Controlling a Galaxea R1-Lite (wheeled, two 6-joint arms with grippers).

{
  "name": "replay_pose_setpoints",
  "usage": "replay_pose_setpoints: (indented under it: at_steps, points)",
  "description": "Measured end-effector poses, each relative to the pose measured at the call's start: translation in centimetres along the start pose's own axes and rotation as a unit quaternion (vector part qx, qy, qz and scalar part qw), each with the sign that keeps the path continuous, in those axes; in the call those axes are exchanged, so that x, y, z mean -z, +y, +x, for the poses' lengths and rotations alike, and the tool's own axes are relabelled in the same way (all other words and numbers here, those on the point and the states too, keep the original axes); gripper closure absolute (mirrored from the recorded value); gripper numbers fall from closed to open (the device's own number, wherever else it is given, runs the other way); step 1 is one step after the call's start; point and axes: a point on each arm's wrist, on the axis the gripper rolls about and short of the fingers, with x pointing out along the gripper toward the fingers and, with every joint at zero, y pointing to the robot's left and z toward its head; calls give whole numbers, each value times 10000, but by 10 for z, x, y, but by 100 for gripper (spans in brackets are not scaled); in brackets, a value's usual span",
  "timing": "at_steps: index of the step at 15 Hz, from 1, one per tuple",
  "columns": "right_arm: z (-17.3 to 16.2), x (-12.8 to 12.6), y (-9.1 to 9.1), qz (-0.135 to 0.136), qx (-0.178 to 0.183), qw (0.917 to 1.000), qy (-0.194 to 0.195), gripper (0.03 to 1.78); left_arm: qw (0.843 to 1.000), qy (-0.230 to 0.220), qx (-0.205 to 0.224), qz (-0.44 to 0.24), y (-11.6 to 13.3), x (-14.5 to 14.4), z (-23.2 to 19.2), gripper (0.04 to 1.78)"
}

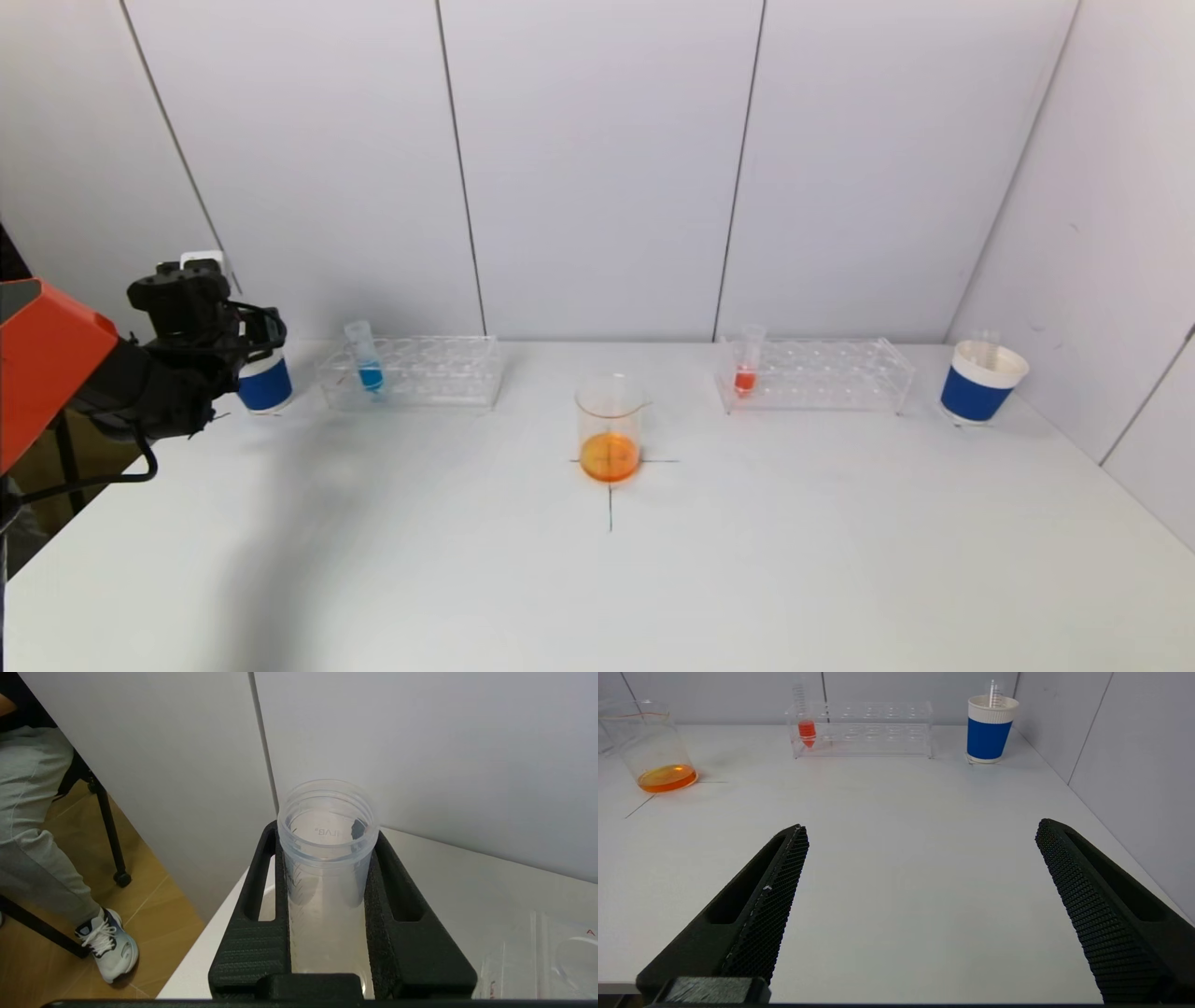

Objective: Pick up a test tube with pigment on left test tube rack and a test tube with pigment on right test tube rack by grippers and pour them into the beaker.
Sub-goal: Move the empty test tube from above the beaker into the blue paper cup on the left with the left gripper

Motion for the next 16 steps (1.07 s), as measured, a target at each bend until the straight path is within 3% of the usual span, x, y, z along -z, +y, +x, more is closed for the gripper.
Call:
replay_pose_setpoints:
  at_steps: [16]
  points:
    - [0,0,0,-2,0,10000,-2,4,10000,29,-28,-61,3,6,1,136]
